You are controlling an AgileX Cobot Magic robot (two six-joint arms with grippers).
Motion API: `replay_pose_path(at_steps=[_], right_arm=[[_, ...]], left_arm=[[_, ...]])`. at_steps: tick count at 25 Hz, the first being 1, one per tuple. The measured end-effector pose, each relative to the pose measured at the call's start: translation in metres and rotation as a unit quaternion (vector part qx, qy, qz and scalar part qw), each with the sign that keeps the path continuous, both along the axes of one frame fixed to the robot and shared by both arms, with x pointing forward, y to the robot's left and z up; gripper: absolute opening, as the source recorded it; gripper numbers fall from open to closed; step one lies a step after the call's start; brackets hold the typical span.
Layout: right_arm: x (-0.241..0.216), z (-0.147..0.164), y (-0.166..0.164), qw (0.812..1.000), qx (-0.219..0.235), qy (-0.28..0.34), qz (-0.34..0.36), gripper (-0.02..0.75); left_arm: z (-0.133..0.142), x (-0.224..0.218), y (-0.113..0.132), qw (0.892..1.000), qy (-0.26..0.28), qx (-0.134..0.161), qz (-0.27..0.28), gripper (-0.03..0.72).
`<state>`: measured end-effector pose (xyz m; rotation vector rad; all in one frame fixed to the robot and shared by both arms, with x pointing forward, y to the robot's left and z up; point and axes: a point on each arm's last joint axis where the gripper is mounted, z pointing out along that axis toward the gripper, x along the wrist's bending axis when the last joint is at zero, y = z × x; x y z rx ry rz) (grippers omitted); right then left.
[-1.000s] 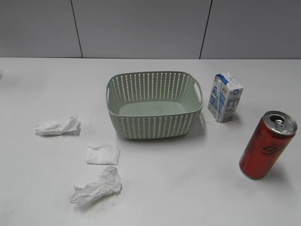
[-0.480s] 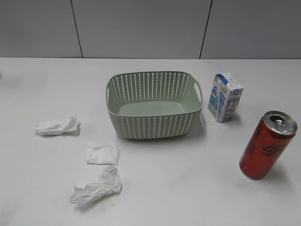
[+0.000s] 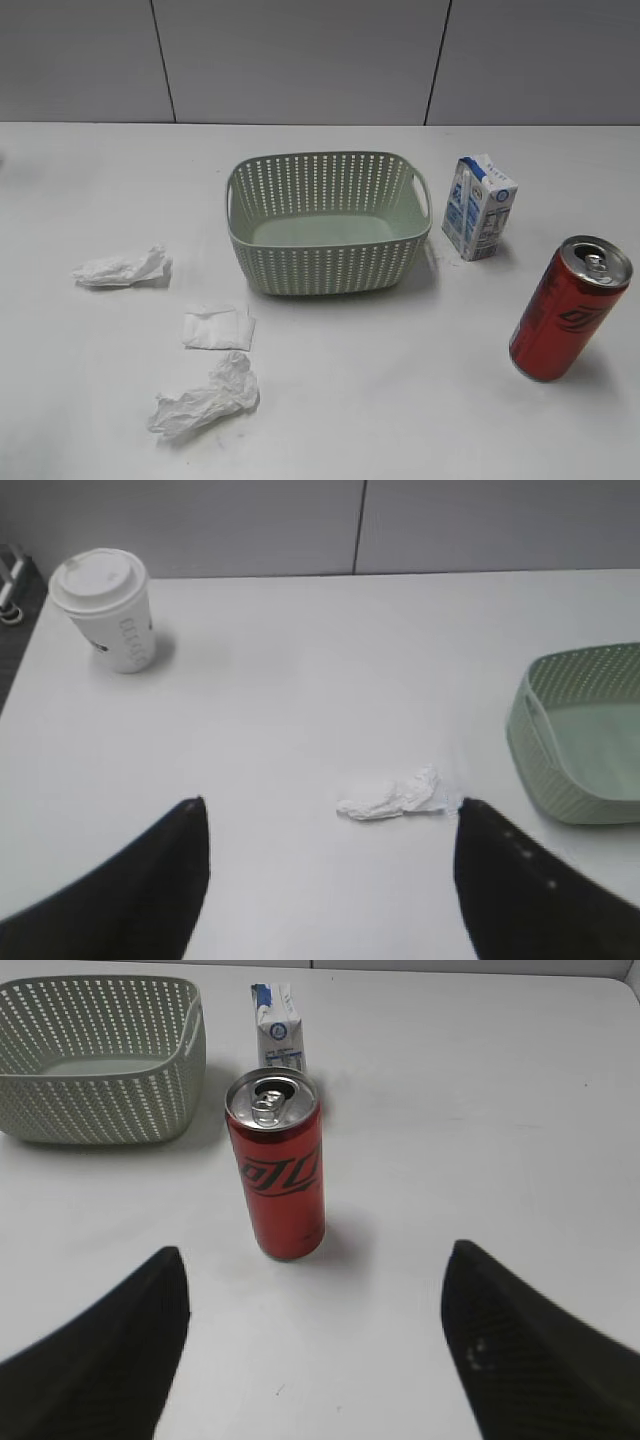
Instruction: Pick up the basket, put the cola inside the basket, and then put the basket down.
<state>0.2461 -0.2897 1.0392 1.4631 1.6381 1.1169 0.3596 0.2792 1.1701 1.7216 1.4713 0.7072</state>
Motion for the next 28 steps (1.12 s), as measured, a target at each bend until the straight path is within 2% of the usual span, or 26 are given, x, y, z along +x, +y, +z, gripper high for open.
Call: replay_pose_path(at_steps=[5,10,15,22,26,28], right_arm=[[0.000,0.000,0.000,1.000,0.000,0.000,0.000,0.599],[0.000,0.000,0.000,1.000,0.000,0.000,0.000,0.595],[0.000,0.000,0.000,1.000,0.000,0.000,0.000,0.594],[0.000,0.000,0.000,1.000,0.000,0.000,0.000,0.594],[0.000,0.000,0.000,1.000,0.000,0.000,0.000,0.594],[0.000,0.000,0.000,1.000,0.000,0.000,0.000,0.594]], left_arm=[[0.004,0.038,-0.012,0.998,0.047,-0.038,-0.018,0.574],[0.004,0.083,-0.024,0.992,0.101,-0.074,-0.031,0.574],[0.002,0.126,-0.033,0.981,0.169,-0.080,-0.046,0.574],[0.010,0.172,-0.040,0.975,0.195,-0.091,-0.047,0.574],[0.004,0.189,-0.045,0.969,0.222,-0.098,-0.039,0.571],[-0.002,0.195,-0.050,0.967,0.237,-0.087,-0.041,0.558]])
